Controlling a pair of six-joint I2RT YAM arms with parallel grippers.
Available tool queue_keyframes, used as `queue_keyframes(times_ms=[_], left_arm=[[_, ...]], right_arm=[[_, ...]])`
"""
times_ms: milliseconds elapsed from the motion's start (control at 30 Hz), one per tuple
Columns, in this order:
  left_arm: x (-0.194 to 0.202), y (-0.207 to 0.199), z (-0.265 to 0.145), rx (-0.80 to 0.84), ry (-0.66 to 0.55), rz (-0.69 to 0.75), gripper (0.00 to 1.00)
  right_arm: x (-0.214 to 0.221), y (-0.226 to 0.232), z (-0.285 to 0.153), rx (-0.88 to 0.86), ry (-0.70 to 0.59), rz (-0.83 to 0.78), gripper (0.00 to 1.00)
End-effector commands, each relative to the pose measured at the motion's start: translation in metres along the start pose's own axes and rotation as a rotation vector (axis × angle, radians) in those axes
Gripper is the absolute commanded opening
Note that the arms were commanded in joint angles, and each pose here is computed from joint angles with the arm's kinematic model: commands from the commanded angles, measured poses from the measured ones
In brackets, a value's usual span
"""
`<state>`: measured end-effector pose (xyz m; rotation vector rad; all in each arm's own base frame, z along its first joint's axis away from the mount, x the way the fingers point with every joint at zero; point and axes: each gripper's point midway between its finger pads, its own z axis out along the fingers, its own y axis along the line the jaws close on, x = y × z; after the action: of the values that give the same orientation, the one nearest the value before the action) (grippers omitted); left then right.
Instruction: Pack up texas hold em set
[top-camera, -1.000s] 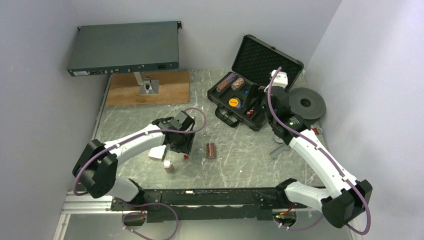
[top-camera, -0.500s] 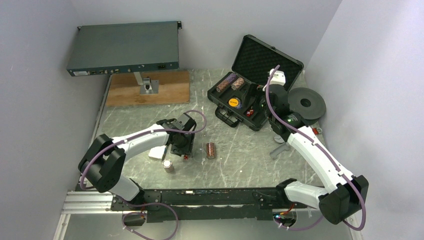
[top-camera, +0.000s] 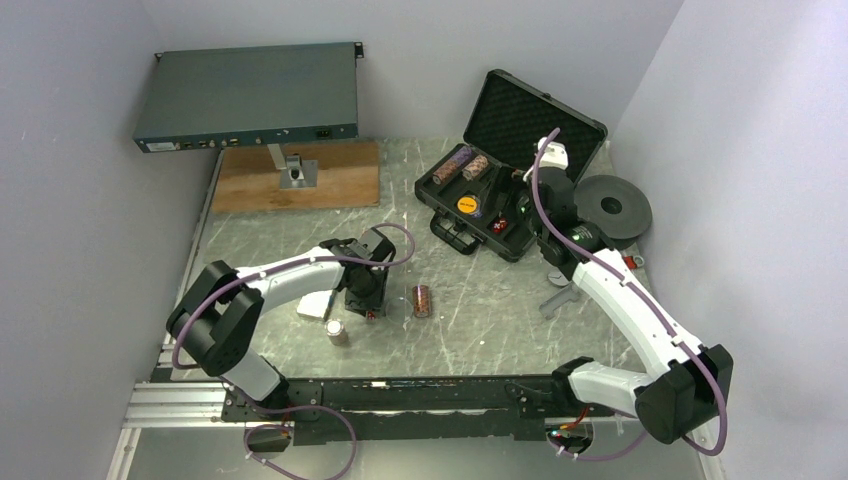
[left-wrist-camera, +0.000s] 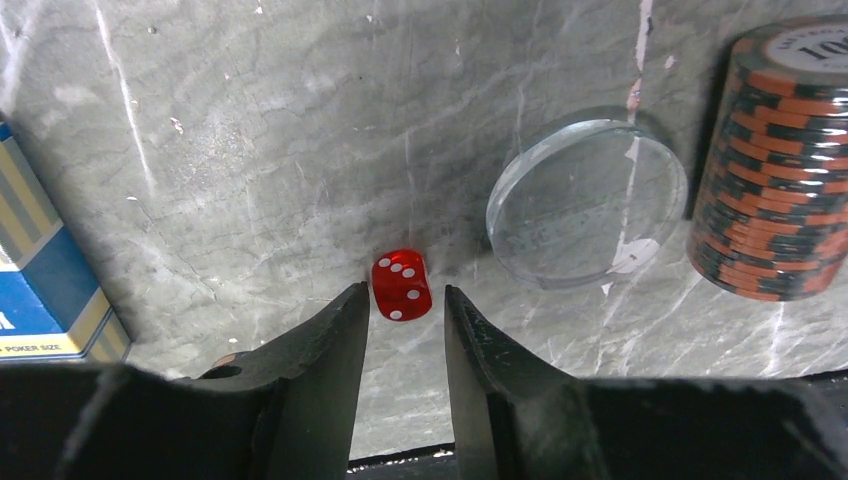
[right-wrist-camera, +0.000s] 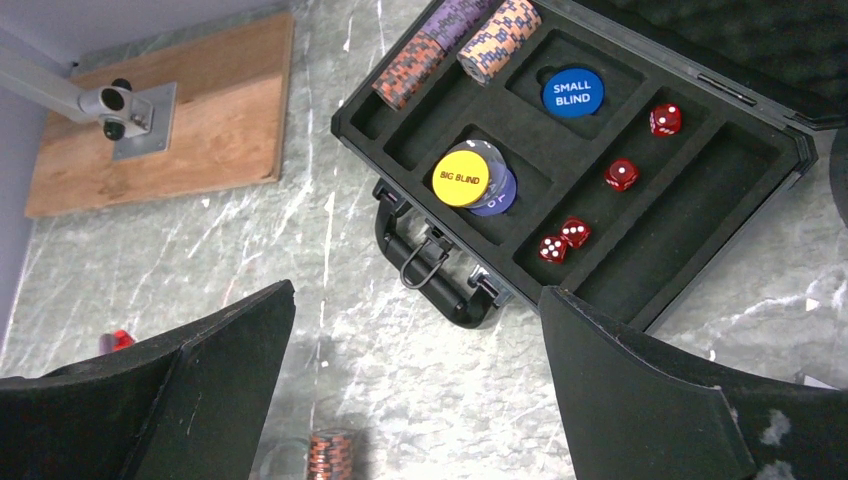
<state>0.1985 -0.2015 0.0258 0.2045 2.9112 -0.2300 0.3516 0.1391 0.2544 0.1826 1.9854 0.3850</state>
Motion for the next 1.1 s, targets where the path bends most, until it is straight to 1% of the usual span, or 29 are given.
queue_keyframes(times_ms=[0, 133, 300, 400, 433, 467, 500, 533, 567, 733, 900, 1000, 1067], left_arm=[[-0.001, -0.005, 0.003, 0.003, 0.011, -0.006, 0.38], [0.002, 0.003, 0.009, -0.028, 0.015, -0.001, 0.34], [-0.003, 0.006, 0.007, -0.051, -0.008, 0.01, 0.33], [-0.008, 0.004, 0.005, -0.043, -0.027, -0.001, 0.29], [-0.009, 0.003, 0.005, -0.042, -0.029, -0.003, 0.27], [-0.008, 0.002, 0.005, -0.041, -0.028, -0.005, 0.21], [-0.009, 0.001, 0.005, -0.041, -0.03, -0.005, 0.14], [-0.009, 0.001, 0.005, -0.043, -0.034, -0.007, 0.05], [-0.009, 0.001, 0.003, -0.046, -0.035, -0.007, 0.0], [-0.016, -0.007, -0.016, -0.039, -0.091, 0.019, 0.0], [-0.038, -0.014, -0.047, -0.044, -0.165, 0.069, 0.0], [-0.055, -0.019, -0.065, -0.043, -0.217, 0.089, 0.0], [-0.066, -0.026, -0.073, -0.027, -0.25, 0.103, 0.0]], right_arm=[[-0.031, 0.017, -0.004, -0.078, -0.079, 0.067, 0.94], [-0.033, 0.02, -0.002, -0.136, -0.064, 0.119, 0.91], [-0.032, 0.018, 0.001, -0.137, -0.059, 0.119, 0.91], [-0.031, 0.018, 0.0, -0.137, -0.051, 0.101, 0.91], [-0.03, 0.016, 0.0, -0.129, -0.05, 0.095, 0.91], [-0.03, 0.015, 0.0, -0.124, -0.052, 0.091, 0.91], [-0.029, 0.013, 0.0, -0.119, -0.053, 0.086, 0.91], [-0.028, 0.012, 0.0, -0.116, -0.053, 0.083, 0.91], [-0.026, 0.01, 0.0, -0.113, -0.051, 0.08, 0.91], [-0.018, 0.001, 0.0, -0.078, -0.044, 0.06, 0.92], [-0.019, 0.0, -0.003, -0.086, -0.064, 0.046, 0.93], [-0.03, 0.004, -0.004, -0.093, -0.095, 0.063, 0.93], [-0.056, 0.009, -0.009, -0.083, -0.15, 0.06, 0.94]])
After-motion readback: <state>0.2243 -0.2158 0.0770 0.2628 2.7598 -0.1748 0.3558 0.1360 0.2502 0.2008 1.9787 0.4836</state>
